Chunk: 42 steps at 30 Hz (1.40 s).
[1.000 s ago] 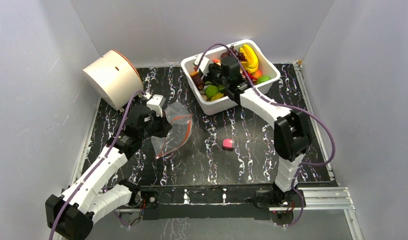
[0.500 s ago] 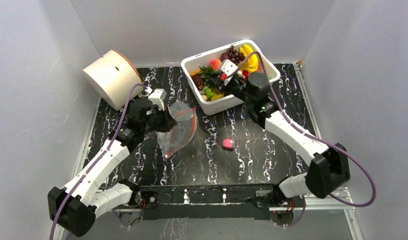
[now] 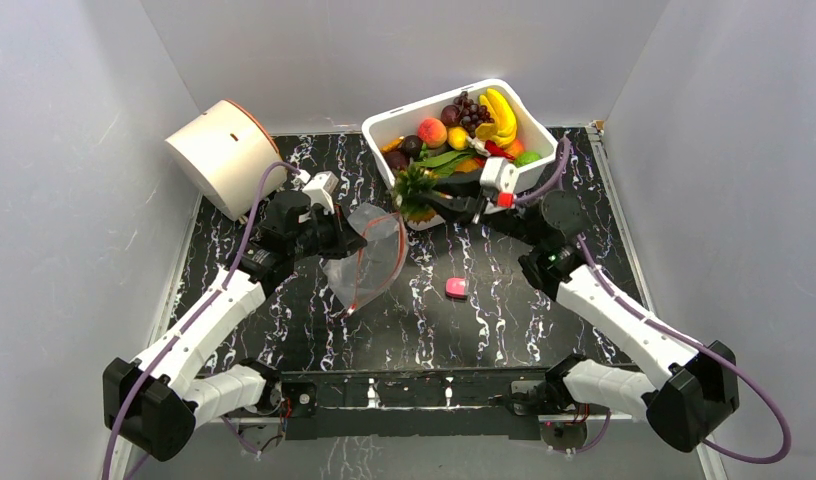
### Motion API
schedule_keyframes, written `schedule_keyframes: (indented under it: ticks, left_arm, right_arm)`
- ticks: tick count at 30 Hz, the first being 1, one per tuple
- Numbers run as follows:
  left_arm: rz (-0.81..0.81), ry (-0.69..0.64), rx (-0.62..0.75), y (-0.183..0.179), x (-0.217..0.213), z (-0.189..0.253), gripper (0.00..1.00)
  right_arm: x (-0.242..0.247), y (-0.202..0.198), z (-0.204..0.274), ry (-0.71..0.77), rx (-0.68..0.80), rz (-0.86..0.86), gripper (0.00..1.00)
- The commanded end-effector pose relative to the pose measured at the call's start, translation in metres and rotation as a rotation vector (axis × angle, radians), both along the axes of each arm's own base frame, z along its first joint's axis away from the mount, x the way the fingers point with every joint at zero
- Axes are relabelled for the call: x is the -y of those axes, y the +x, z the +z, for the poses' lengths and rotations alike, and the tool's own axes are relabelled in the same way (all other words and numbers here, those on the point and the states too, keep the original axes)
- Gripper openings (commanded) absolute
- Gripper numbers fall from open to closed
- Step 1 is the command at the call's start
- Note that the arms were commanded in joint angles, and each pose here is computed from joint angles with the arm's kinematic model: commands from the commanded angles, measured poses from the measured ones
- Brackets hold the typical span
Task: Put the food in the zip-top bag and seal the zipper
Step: Pick up the fake fruit from the bin, then place the fake fruit in the zipper food storage bag.
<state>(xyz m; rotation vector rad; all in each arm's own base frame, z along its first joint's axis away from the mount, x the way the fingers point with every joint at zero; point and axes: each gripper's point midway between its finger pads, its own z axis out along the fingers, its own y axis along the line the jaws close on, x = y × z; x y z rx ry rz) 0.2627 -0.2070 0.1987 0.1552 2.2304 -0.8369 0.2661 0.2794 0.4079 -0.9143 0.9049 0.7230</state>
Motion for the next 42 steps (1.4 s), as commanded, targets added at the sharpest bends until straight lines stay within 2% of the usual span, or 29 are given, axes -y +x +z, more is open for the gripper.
schedule_keyframes:
  ticks: [1,12,20,36,42]
  left_arm:
    - [-0.008,-0.100,0.032,0.005,0.011,0.032,0.00]
    - [-0.035,-0.184,0.017,0.002,0.023,0.046,0.00]
    - [-0.045,-0.215,0.002,0.000,0.027,0.047,0.00]
    - [-0.110,-0.289,0.036,-0.018,0.031,0.076,0.00]
    - [-0.137,-0.331,0.033,-0.021,0.037,0.083,0.00]
  right_arm:
    - [-0.007,-0.065,0.028,0.110,0.096,0.223,0.06]
    - [-0.017,-0.121,0.030,0.192,0.094,0.405,0.06]
    - [-0.022,-0.128,0.019,0.200,0.072,0.434,0.06]
    - [-0.017,-0.086,-0.047,0.033,0.026,0.172,0.03]
    - [-0.016,-0.083,-0.050,0.052,0.026,0.158,0.02]
